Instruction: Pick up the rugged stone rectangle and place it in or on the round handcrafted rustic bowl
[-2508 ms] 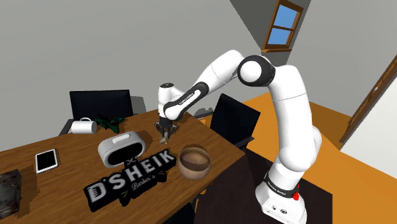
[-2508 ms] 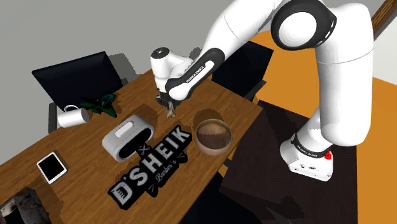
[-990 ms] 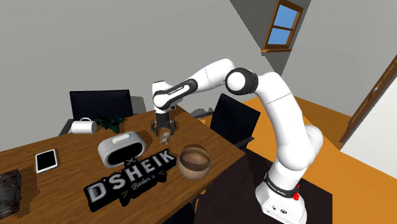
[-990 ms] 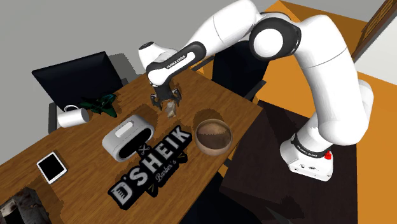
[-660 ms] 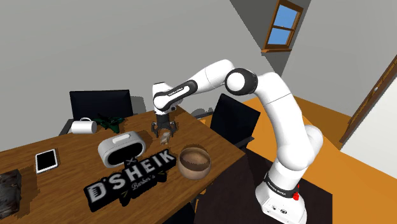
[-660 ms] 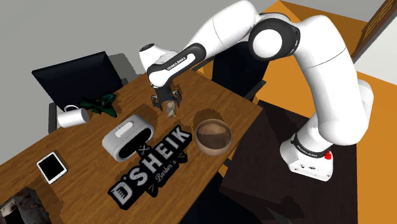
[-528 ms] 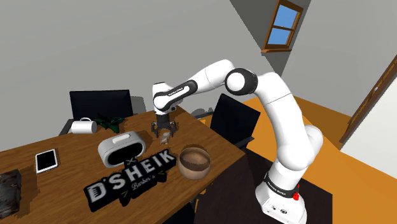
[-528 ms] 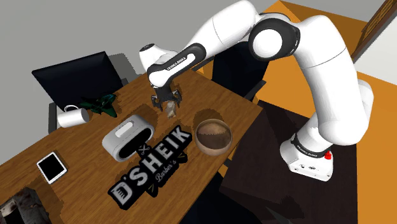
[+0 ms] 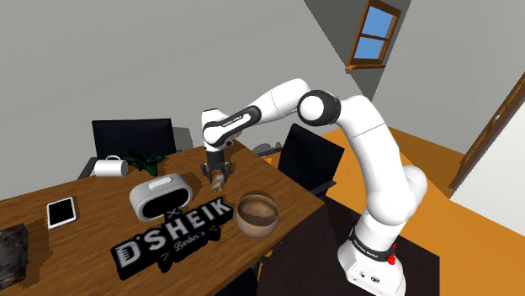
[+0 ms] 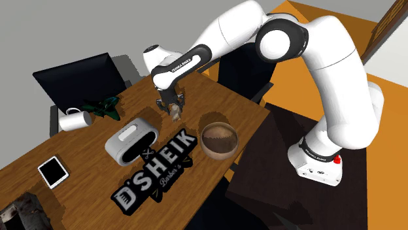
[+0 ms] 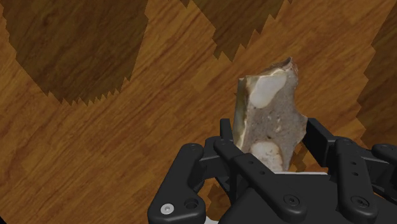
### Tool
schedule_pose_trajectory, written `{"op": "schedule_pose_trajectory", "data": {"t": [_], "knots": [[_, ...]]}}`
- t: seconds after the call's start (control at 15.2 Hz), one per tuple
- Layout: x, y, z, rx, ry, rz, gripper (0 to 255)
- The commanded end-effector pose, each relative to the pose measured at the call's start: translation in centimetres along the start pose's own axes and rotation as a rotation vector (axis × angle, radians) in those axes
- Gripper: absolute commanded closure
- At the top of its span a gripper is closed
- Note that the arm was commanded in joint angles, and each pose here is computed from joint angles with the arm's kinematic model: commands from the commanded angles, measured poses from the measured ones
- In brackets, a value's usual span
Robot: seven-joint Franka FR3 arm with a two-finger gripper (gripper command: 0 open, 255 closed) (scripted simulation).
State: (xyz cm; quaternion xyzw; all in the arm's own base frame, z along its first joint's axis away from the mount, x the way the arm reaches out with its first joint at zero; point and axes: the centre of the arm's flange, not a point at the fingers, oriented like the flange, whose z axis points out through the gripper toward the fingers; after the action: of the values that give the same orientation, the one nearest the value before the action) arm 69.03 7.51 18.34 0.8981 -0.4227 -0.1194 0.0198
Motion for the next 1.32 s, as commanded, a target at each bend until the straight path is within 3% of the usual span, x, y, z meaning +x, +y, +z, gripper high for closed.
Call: {"op": "schedule_pose_trajectory", "data": {"t": [0.0, 0.2, 1.25], "knots": [[0.0, 0.0, 0.0, 0.0, 0.0, 0.0, 255], [0.0, 0.0, 0.0, 0.0, 0.0, 0.0, 255], [-1.7, 1.2, -8.2, 0.0, 0.0, 0.0, 255]]}}
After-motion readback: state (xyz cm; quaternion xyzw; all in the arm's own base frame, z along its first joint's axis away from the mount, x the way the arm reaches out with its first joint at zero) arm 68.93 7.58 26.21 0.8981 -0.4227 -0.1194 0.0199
